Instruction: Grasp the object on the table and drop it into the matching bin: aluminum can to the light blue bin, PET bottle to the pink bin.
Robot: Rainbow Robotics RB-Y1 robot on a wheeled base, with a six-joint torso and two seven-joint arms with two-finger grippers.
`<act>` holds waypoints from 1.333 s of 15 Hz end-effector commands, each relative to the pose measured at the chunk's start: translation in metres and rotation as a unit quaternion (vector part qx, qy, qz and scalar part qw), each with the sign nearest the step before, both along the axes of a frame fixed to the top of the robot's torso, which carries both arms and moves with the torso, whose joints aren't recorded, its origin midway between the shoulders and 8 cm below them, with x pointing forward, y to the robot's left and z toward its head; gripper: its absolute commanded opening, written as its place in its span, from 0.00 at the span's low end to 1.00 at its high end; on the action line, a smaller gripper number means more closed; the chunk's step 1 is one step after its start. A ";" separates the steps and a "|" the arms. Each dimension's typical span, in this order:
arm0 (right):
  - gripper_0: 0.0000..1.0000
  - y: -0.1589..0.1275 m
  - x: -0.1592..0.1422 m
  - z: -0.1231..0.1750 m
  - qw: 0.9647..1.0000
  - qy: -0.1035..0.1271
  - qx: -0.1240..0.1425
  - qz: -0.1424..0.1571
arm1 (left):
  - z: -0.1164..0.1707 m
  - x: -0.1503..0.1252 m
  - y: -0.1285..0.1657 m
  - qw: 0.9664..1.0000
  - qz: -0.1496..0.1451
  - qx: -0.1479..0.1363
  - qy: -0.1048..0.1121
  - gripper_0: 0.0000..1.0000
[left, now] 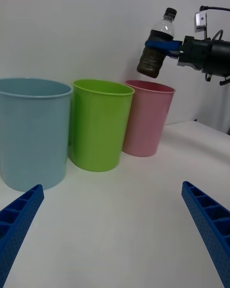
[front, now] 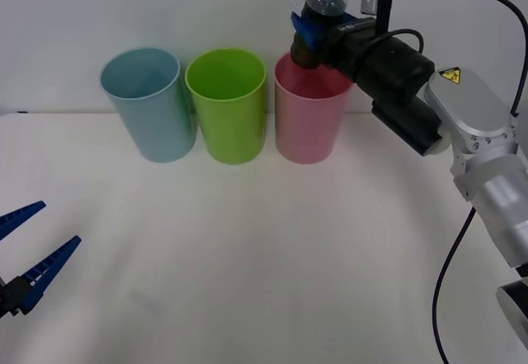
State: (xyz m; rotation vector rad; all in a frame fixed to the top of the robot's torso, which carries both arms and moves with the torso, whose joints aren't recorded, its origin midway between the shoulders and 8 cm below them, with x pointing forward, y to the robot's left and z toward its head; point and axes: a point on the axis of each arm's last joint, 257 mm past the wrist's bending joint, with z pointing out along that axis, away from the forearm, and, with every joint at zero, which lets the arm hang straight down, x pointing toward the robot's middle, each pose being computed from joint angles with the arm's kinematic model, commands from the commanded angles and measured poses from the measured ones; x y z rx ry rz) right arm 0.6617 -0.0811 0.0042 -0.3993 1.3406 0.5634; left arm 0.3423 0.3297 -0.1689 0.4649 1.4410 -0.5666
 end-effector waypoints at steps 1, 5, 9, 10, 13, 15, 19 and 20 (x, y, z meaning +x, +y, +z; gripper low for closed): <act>1.00 -0.001 0.000 -0.001 1.000 0.000 0.000 -0.001 | 0.000 0.000 0.000 1.000 0.000 0.000 0.000 1.00; 1.00 -0.001 -0.002 -0.001 1.000 0.000 -0.004 0.005 | 0.000 0.000 0.000 1.000 0.000 0.000 0.000 1.00; 1.00 -0.014 -0.021 0.001 1.000 -0.013 -0.009 0.010 | 0.000 0.000 0.000 1.000 0.000 0.000 0.000 1.00; 1.00 -0.018 -0.029 -0.002 1.000 -0.014 -0.010 0.014 | 0.000 0.000 0.000 1.000 0.000 0.000 0.000 1.00; 1.00 -0.034 -0.060 -0.015 0.999 -0.013 -0.019 0.029 | 0.000 0.000 0.000 1.000 0.000 0.000 0.000 1.00; 1.00 -0.048 -0.084 -0.025 0.999 -0.009 -0.026 0.036 | 0.000 0.000 0.000 1.000 0.000 0.000 0.000 1.00; 1.00 -0.078 -0.141 -0.055 0.998 0.013 -0.043 0.047 | 0.000 0.000 0.000 1.000 0.000 0.000 0.000 1.00; 1.00 -0.085 -0.152 -0.061 0.998 0.017 -0.047 0.045 | 0.000 0.000 0.000 1.000 0.000 0.000 0.000 1.00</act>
